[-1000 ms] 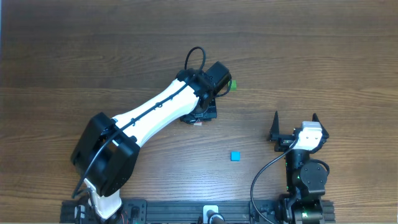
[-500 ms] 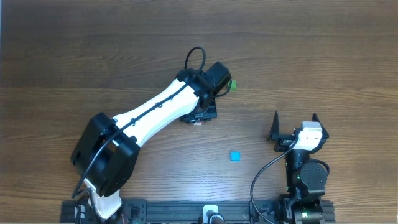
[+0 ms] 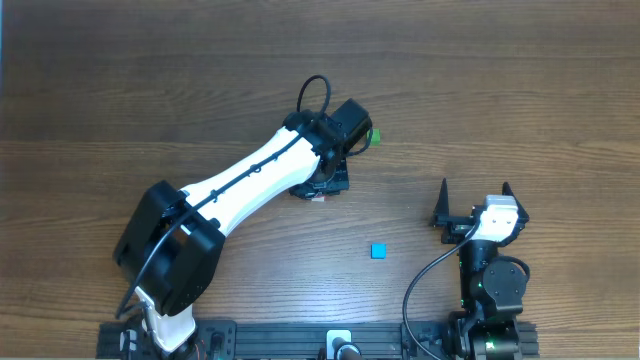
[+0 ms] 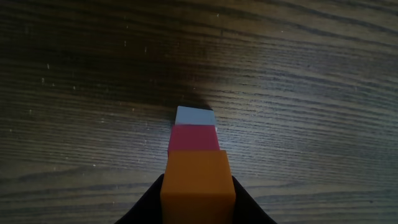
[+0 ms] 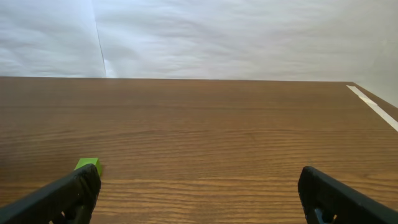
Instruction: Stack Cubes
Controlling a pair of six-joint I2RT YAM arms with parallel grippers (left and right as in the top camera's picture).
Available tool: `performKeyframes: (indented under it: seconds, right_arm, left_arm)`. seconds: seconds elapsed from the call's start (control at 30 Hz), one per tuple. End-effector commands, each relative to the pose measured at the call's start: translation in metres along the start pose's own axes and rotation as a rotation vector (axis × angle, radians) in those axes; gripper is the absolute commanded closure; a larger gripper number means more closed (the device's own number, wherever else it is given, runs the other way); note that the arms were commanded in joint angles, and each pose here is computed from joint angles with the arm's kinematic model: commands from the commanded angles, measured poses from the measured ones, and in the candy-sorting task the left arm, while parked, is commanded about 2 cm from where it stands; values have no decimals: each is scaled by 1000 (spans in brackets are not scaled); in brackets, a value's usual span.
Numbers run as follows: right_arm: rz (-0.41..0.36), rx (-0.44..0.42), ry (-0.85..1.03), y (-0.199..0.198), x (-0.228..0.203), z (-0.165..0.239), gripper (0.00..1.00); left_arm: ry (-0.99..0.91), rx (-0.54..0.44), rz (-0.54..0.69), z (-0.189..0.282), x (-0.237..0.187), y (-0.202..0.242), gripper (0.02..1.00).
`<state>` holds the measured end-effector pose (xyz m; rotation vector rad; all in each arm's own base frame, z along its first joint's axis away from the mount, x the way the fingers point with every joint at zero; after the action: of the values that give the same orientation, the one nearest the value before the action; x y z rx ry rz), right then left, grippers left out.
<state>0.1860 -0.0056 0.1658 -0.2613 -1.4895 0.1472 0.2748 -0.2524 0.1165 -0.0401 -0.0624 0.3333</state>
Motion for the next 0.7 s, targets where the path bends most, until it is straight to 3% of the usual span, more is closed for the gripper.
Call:
performKeyframes:
  seconds: [0.03,0.7]
  right_arm:
    - [1,2,1,0,-2,0,7]
    - [1,2,1,0,-2,0,9]
  left_arm:
    - [7,-8,-9,0,1,-3,974]
    - [15,5,-9,-5,1,-3,969]
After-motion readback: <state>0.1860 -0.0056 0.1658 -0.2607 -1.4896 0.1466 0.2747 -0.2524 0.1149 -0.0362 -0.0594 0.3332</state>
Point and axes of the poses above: each gripper's point midway between its finger pads, its own z axis back along the fingers, its own y axis along the line the jaws close on, x = y × z, the point moved 6 cm from there along z, back along the fingers, and after that the axes turned 13 degrees about z, right-handed, at the moved point
